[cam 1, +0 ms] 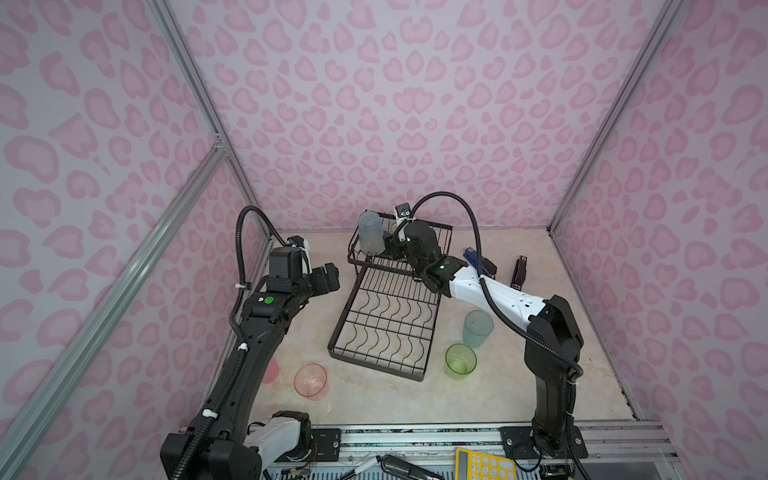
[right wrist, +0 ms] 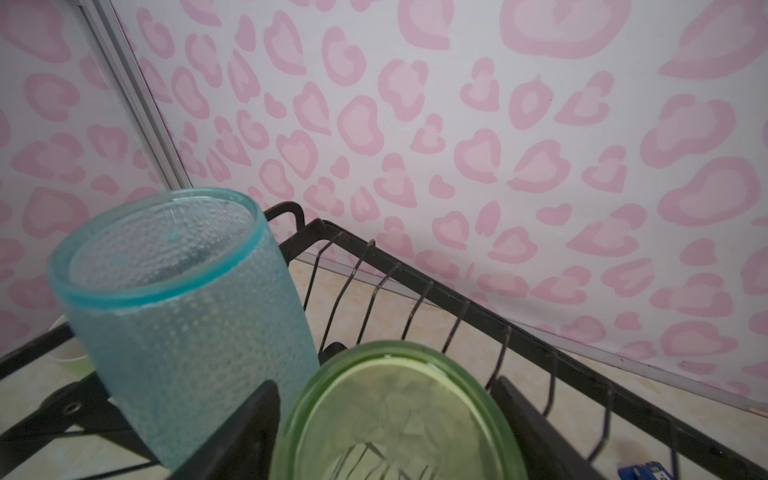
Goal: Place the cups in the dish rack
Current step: 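Lower the green glass with the right gripper into the rack's upper tier, then release the green glass with the right gripper while the left gripper descends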
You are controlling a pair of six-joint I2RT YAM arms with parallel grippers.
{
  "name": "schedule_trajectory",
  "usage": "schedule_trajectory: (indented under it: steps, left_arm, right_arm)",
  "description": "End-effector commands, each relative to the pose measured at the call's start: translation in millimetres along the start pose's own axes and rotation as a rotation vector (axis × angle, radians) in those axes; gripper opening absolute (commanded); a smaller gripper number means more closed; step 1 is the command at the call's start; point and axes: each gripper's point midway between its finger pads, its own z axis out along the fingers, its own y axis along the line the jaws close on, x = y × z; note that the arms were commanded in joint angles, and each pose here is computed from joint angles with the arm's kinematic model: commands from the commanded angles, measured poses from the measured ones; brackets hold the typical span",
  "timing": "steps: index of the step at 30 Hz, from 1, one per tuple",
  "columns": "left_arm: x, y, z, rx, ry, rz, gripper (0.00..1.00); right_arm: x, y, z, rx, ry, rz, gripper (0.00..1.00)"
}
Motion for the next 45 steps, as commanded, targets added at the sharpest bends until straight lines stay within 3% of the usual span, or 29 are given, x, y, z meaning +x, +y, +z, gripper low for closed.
schedule_trajectory:
  steps: [1,9,23,30,35,45]
  left_arm:
    - [-4.5,0.8,1.8,-0.006,-0.022,0.006,0.96]
    - [-5.1,7.4,3.5,-0.040,-0.023,0.000,0.98]
    - [-4.5,24.9,7.0,-0.114,-0.022,-0.044,0.97]
    - [-8.4,68.5,4.7,-0.258,-0.030,-0.142,0.95]
    - [-4.7,101.9,5.2,-0.383,-0.003,-0.218,0.94]
    - [37.7,153.3,5.1,-0.655,0.144,-0.375,0.91]
  right_arm:
    - [-11.7,-5.4,-5.0,0.021,-0.031,0.023,0.89]
    - [-35.6,-14.1,-25.4,0.028,-0.073,0.056,0.98]
    - [-63.5,-36.3,-78.0,0.039,-0.079,0.125,0.94]
    - [-53.0,-53.2,-117.2,0.040,-0.024,0.125,0.89]
    - [-24.7,-58.9,-141.6,0.011,0.038,0.095,0.89]
    - [29.5,-72.1,-172.3,-0.001,0.117,0.029,0.88]
